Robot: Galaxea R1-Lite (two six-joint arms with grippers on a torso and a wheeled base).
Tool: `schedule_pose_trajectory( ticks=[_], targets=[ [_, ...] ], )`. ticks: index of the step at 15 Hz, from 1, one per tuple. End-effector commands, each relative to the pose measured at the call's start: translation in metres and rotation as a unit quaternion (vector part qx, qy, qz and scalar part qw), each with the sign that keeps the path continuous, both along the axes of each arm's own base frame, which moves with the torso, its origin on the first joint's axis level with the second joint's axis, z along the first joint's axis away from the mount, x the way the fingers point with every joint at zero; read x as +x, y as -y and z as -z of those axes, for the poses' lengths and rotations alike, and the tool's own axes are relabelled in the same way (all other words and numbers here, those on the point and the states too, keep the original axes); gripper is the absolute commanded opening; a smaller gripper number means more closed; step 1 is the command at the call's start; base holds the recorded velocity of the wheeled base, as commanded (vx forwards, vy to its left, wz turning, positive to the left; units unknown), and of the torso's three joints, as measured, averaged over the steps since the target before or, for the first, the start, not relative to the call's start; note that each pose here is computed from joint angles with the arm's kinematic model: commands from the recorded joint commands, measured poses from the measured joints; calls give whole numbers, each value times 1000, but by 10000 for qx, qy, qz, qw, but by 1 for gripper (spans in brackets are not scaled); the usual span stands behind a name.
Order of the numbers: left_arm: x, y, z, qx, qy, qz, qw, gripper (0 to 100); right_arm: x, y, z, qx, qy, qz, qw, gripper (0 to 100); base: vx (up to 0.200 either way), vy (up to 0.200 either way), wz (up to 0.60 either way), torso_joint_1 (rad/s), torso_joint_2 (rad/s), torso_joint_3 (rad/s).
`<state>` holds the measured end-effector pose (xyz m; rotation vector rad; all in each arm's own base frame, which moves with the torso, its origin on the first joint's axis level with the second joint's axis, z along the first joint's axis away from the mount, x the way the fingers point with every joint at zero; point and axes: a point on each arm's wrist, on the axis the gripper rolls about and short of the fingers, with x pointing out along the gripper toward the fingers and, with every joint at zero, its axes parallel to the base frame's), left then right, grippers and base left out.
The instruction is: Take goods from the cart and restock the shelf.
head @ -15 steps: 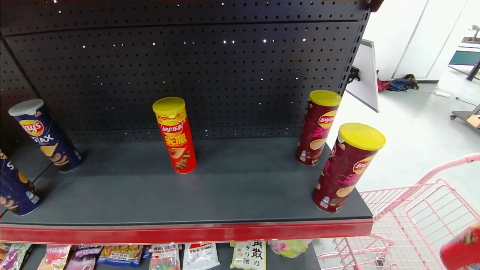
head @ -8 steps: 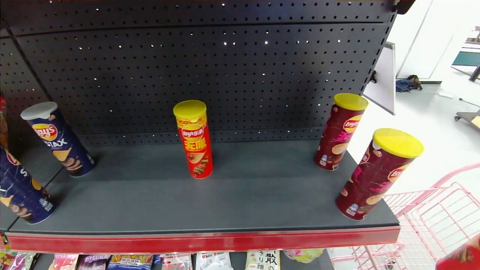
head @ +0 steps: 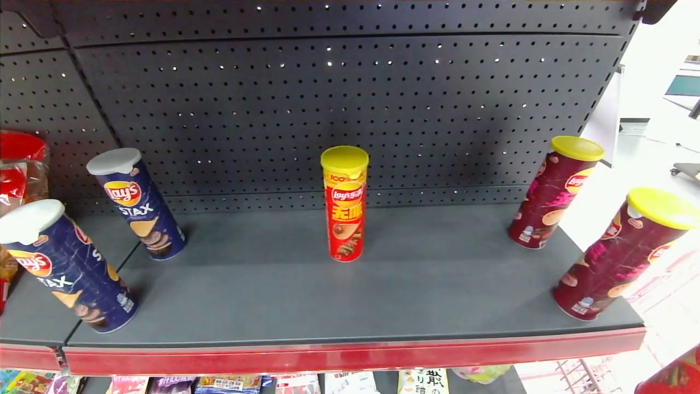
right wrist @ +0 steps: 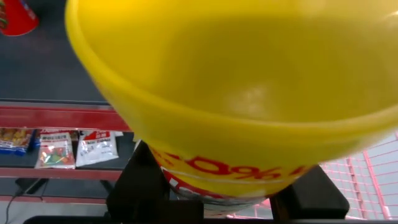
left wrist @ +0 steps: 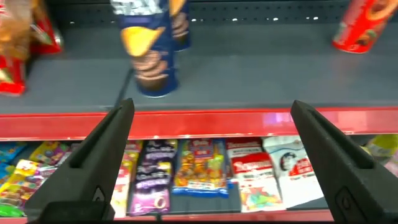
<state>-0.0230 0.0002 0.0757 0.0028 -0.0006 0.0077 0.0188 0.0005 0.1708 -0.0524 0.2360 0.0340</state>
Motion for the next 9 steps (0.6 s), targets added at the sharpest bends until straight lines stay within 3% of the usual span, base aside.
schedule_pose_trajectory(
  ticks=[1,9],
  targets=[
    [0,0,0,2,-3,-8,10000,100,0,0,1,1,-5,-11,10000,0,0,0,0,0,0,0],
    [0,0,0,2,-3,0,10000,100,-3,0,5,1,10,-50,10000,0,0,0,0,0,0,0]
  ],
)
